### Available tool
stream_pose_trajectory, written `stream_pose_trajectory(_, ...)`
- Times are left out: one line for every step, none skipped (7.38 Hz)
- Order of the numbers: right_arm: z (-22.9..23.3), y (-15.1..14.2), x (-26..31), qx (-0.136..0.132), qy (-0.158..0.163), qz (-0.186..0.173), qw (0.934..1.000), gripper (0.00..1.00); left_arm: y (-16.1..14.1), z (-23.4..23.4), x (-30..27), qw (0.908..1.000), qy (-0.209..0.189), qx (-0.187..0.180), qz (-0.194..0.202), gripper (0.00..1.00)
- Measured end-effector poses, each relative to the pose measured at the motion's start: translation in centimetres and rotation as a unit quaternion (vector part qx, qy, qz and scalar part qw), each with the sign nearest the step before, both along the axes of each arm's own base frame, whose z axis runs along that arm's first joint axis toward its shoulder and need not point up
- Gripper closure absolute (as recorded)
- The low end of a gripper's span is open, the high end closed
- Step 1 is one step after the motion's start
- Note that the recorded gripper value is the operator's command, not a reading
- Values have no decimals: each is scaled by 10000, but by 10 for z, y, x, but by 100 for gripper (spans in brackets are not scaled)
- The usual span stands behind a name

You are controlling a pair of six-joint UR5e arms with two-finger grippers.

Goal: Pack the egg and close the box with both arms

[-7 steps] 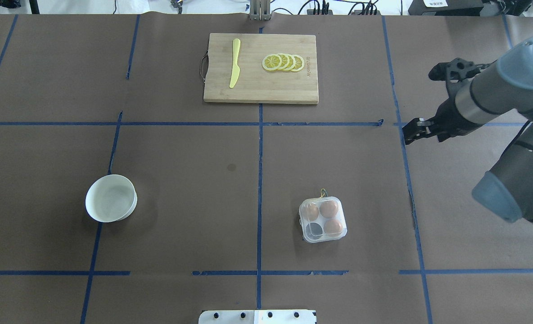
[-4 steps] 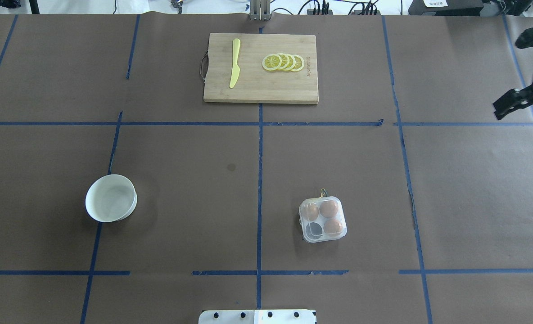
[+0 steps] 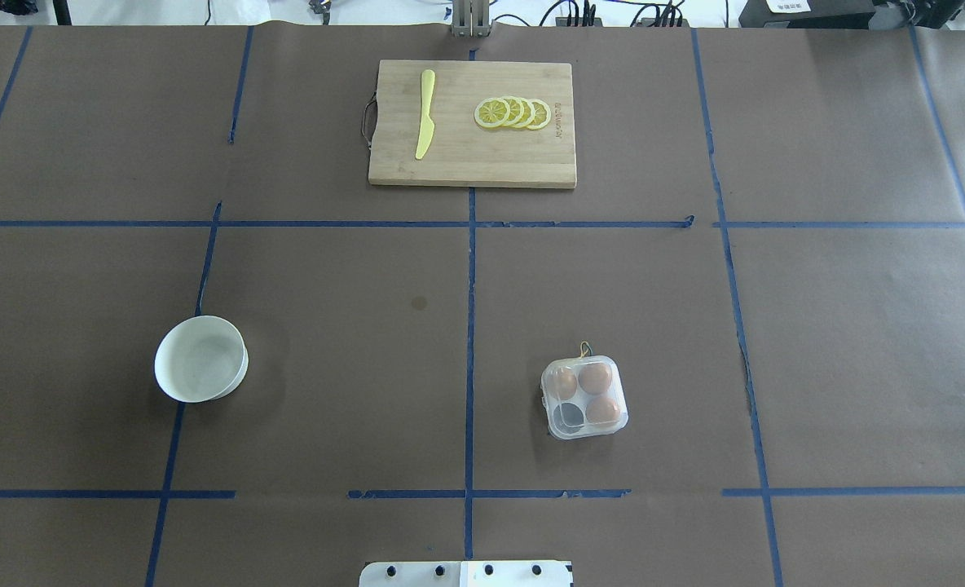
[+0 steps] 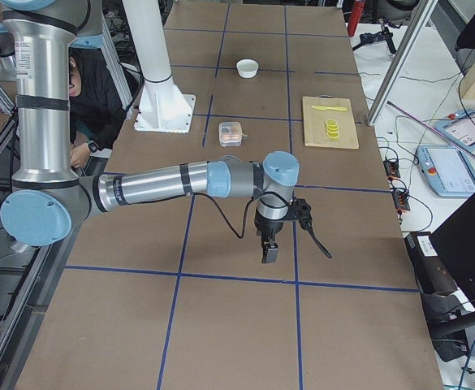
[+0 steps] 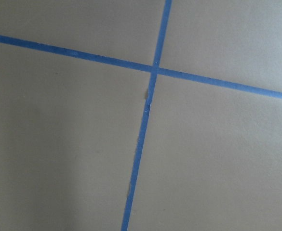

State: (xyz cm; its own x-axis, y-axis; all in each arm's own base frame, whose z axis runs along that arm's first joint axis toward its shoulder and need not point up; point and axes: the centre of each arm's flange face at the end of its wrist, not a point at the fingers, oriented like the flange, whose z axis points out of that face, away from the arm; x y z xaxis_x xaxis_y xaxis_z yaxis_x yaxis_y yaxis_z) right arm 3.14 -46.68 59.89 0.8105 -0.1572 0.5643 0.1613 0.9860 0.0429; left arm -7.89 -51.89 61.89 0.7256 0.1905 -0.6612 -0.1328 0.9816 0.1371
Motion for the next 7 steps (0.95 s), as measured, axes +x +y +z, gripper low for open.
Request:
stream_pose_trajectory(12,6,7,-107,2,31,9999,0,1,1,0,10000,2,-11,0,0)
stream_pose_trajectory(23,6,9,-171,-1,41,9998,0,3,3,1,10000,3,-40,2,0)
stream_pose_trajectory(28,4,9,-151,-13,46,9999,0,7,8,1,10000,5,-85,3,0)
stream_pose_trajectory(33,3,9,-134,-30,51,9999,0,9,10,1,9999,5,-117,3,0)
stream_pose_trajectory(41,3,9,-174,-30,52,9998,0,10,11,1,9999,6,-126,2,0)
stream_pose_trajectory(50,4,9,-236,-17,32,9997,0,11,12,1,9999,7,-126,4,0)
stream_pose_trajectory(58,5,9,-294,8,7,9996,0,11,12,1,9999,11,-129,6,0)
